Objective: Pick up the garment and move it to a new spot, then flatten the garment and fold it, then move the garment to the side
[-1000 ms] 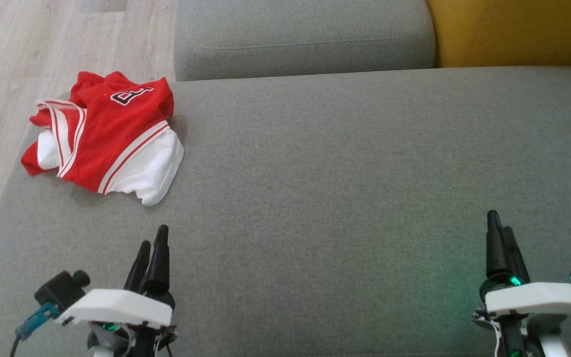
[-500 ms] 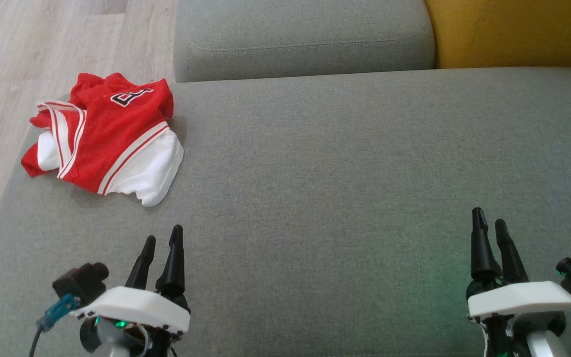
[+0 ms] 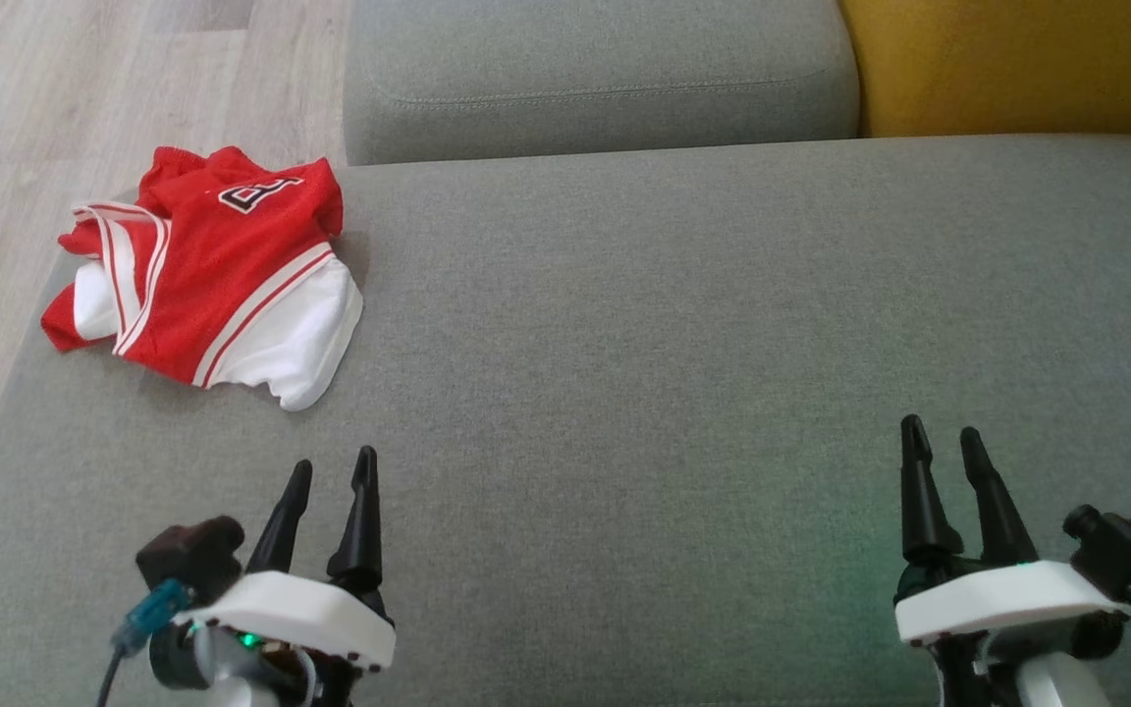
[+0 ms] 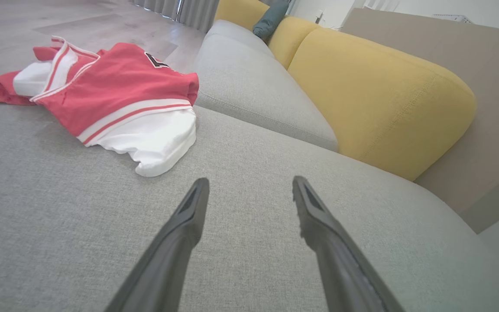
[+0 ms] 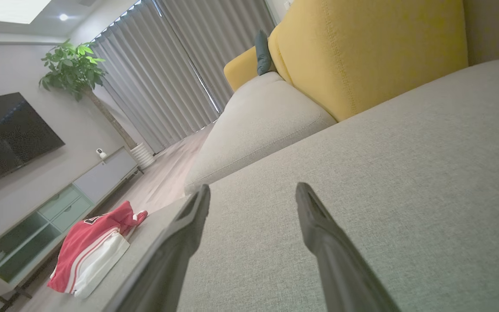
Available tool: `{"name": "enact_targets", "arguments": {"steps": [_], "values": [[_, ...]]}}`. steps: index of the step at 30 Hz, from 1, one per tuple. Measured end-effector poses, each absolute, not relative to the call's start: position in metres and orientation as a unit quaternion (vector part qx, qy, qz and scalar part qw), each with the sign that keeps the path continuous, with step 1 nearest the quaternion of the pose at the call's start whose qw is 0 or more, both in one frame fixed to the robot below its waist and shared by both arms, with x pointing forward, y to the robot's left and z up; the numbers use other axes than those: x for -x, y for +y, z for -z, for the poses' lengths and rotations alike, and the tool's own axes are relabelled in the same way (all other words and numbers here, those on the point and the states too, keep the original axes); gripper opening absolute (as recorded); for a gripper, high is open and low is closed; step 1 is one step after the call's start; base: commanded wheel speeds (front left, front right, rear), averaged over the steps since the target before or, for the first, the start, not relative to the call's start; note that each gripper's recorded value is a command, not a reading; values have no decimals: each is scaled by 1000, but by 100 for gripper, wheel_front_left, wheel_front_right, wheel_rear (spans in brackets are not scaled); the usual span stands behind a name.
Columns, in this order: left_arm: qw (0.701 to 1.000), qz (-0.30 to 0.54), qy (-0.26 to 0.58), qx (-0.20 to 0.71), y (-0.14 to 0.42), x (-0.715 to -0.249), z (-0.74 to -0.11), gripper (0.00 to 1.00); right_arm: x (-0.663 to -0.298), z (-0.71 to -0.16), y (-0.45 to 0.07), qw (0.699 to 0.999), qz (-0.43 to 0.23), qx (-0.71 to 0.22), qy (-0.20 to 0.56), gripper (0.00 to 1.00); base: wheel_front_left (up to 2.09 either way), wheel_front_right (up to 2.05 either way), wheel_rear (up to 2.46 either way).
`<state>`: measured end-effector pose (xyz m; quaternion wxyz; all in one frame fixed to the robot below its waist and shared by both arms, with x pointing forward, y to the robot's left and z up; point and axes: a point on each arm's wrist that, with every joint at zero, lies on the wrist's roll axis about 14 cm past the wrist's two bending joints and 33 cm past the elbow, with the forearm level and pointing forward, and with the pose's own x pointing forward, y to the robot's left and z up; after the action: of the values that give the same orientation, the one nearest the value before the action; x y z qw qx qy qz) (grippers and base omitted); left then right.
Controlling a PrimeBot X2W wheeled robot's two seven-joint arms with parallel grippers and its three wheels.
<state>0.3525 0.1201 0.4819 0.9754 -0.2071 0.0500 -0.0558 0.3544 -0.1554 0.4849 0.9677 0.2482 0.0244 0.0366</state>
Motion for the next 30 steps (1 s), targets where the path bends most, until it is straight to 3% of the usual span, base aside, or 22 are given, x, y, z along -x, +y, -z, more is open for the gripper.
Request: {"name": "enact_targets", "arguments": {"steps": [30], "values": [[996, 73, 19, 45, 113, -345, -477, 100, -352, -487, -134, 993, -88, -77, 2, 100, 0, 0, 0]]}}
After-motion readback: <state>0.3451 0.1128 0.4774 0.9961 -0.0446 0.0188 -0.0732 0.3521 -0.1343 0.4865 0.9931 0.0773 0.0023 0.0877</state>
